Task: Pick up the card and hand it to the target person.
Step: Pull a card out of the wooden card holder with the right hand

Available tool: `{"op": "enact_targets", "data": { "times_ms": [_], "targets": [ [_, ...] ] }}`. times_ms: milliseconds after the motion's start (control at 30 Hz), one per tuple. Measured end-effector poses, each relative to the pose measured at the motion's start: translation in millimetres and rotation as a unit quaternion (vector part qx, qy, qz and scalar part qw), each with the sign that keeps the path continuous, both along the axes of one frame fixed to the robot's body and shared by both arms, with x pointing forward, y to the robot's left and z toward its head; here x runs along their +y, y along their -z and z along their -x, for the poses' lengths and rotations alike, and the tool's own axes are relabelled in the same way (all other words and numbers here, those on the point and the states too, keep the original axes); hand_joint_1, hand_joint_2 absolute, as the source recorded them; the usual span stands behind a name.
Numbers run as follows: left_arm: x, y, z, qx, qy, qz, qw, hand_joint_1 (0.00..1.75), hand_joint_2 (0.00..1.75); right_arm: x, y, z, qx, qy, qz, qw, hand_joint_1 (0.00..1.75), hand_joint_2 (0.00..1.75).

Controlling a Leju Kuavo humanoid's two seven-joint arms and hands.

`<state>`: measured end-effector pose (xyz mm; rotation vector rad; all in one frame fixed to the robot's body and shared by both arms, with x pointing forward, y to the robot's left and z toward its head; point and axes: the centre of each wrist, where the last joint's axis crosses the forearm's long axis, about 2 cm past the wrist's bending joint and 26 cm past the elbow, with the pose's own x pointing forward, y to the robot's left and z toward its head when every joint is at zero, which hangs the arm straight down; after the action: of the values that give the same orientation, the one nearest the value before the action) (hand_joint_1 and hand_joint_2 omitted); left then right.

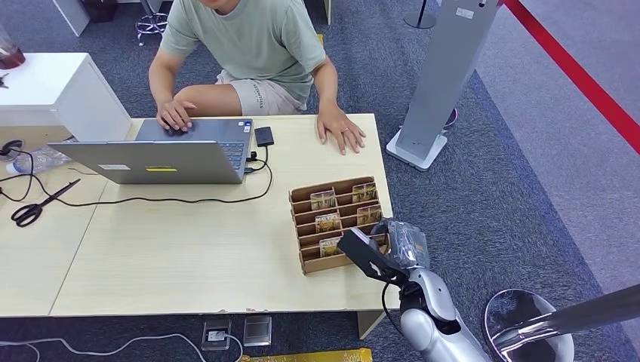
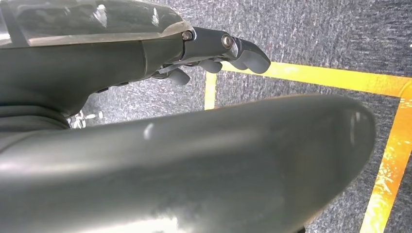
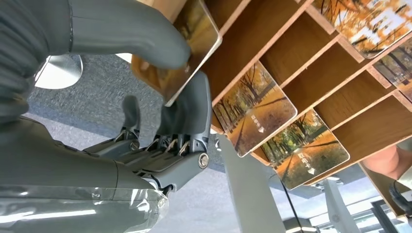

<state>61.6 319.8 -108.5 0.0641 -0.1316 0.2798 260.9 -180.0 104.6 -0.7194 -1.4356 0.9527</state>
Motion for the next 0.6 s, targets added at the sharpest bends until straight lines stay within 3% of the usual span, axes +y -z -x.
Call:
{"op": "enact_targets", "data": {
  "times_ms": [233,367,600],
  "targets": [
    [0.0,0.0,0.0,0.0,0.001,0.0,1.0,0.0,0.0,-0.2,0.1,0.0,0.003,0.001,-0.003,1.0,1.29,1.75],
    [0.0,0.0,0.0,0.0,0.001,0.0,1.0,0.0,0.0,-0.3,0.4,0.3,0.005,0.001,-0.005,1.0,1.72,1.75],
    [-0.2,0.0,0.2,0.0,0.004,0.0,1.0,0.0,0.0,-0.5,1.7,0.6,0.008,0.001,-0.007,1.0,1.68,1.75]
  ]
}}
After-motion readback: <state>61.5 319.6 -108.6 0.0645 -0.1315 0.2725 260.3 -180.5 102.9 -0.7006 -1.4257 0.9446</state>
